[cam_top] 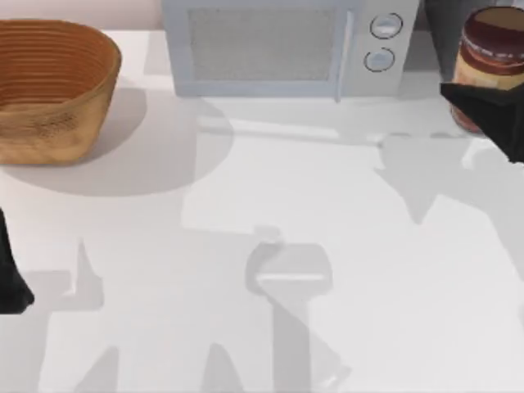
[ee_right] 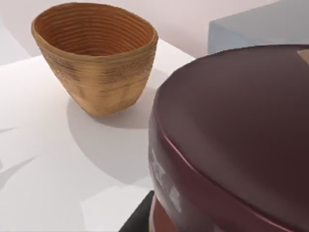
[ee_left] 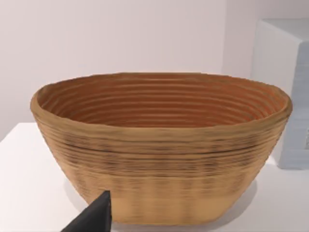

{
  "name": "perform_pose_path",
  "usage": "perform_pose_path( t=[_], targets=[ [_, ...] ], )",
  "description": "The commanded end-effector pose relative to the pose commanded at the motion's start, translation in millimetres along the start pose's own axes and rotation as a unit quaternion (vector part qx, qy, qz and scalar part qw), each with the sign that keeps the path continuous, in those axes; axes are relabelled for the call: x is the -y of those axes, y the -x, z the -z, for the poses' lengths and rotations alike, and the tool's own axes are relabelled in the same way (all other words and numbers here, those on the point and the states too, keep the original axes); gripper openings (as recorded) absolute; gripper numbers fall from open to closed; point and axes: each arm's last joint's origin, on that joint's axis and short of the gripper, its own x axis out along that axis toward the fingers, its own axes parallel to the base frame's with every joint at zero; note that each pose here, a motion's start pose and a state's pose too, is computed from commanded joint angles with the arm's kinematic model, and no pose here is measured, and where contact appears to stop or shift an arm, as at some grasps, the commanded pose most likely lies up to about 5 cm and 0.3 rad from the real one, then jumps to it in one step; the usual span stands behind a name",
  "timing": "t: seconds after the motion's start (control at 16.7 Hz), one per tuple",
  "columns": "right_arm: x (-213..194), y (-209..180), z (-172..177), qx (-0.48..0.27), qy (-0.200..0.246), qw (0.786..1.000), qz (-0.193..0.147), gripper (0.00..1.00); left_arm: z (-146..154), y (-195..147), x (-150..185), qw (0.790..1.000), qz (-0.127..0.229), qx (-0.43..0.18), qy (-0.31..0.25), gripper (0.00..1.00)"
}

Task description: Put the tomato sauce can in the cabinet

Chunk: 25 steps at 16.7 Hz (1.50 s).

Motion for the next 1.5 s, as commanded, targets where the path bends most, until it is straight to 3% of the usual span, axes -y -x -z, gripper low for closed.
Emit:
perform_pose_path(
  t=[0.18, 0.42, 0.72, 0.96, 1.5],
  targets=[
    [-42.1, 46.1, 9.0, 0.004, -0.013, 0.993, 0.118, 0.00, 0.0, 0.0, 0.0, 1.000, 0.000, 0.000, 0.000, 1.00],
    [-89.2, 88.1, 46.2, 0.033, -0.025, 0.963, 0.267, 0.00, 0.0, 0.0, 0.0, 1.000, 0.000, 0.000, 0.000, 1.00],
    [-115.1, 106.7, 102.9, 0.083, -0.033, 0.910, 0.404, 0.00, 0.0, 0.0, 0.0, 1.000, 0.000, 0.000, 0.000, 1.00],
    [-116.9, 106.7, 129.6, 0.103, -0.039, 0.883, 0.457, 0.00, 0.0, 0.0, 0.0, 1.000, 0.000, 0.000, 0.000, 1.00],
    [-117.3, 108.0, 124.2, 0.102, -0.042, 0.881, 0.460, 0.00, 0.0, 0.0, 0.0, 1.000, 0.000, 0.000, 0.000, 1.00]
  ],
)
